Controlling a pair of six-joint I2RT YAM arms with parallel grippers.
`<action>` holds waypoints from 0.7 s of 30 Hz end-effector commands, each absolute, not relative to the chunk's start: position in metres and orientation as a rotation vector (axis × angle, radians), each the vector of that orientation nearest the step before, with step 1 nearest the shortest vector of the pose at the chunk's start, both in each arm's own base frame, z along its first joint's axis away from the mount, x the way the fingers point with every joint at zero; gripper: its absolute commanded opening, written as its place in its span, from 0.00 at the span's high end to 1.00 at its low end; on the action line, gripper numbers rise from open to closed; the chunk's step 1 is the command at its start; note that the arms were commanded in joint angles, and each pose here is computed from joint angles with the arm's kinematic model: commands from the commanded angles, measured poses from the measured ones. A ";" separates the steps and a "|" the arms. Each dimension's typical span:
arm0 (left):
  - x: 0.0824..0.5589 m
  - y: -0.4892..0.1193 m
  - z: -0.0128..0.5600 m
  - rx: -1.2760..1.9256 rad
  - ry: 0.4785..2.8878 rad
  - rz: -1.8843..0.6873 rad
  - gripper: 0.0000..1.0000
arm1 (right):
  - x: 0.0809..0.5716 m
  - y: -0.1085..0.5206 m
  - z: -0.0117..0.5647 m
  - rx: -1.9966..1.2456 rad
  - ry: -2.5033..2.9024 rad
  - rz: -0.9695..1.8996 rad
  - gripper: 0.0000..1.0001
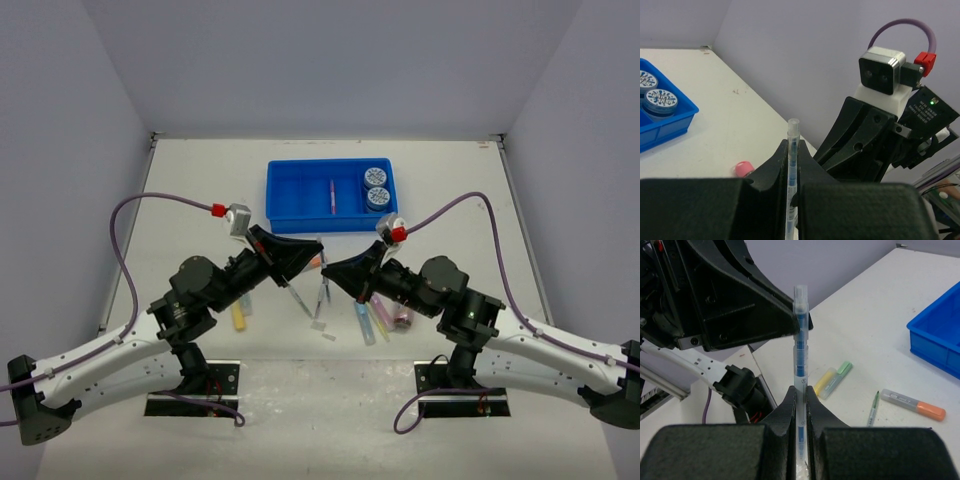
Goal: Sort the stationery into containers
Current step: Close the pen cap on the pen.
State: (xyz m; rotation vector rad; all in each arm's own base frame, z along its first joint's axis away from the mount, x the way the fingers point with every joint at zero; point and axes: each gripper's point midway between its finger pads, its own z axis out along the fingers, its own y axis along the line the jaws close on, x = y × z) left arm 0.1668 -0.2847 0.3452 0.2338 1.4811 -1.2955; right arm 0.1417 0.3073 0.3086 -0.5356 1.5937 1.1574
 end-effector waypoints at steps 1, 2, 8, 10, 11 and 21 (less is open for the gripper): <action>0.158 -0.289 0.317 0.409 1.575 -1.200 0.98 | 0.148 0.296 0.372 -0.458 1.419 1.166 1.00; 0.156 -0.289 0.319 0.442 1.559 -1.190 0.99 | 0.147 0.296 0.371 -0.463 1.425 1.165 1.00; 0.151 -0.289 0.319 0.540 1.552 -1.148 0.96 | 0.145 0.293 0.372 -0.474 1.425 1.162 1.00; 0.152 -0.290 0.319 0.525 1.558 -1.159 0.68 | 0.143 0.298 0.372 -0.500 1.424 1.170 1.00; 0.153 -0.291 0.320 0.514 1.559 -1.167 0.63 | 0.142 0.301 0.372 -0.512 1.424 1.173 1.00; 0.156 -0.292 0.332 0.450 1.536 -1.202 0.93 | 0.139 0.311 0.366 -0.555 1.438 1.197 1.00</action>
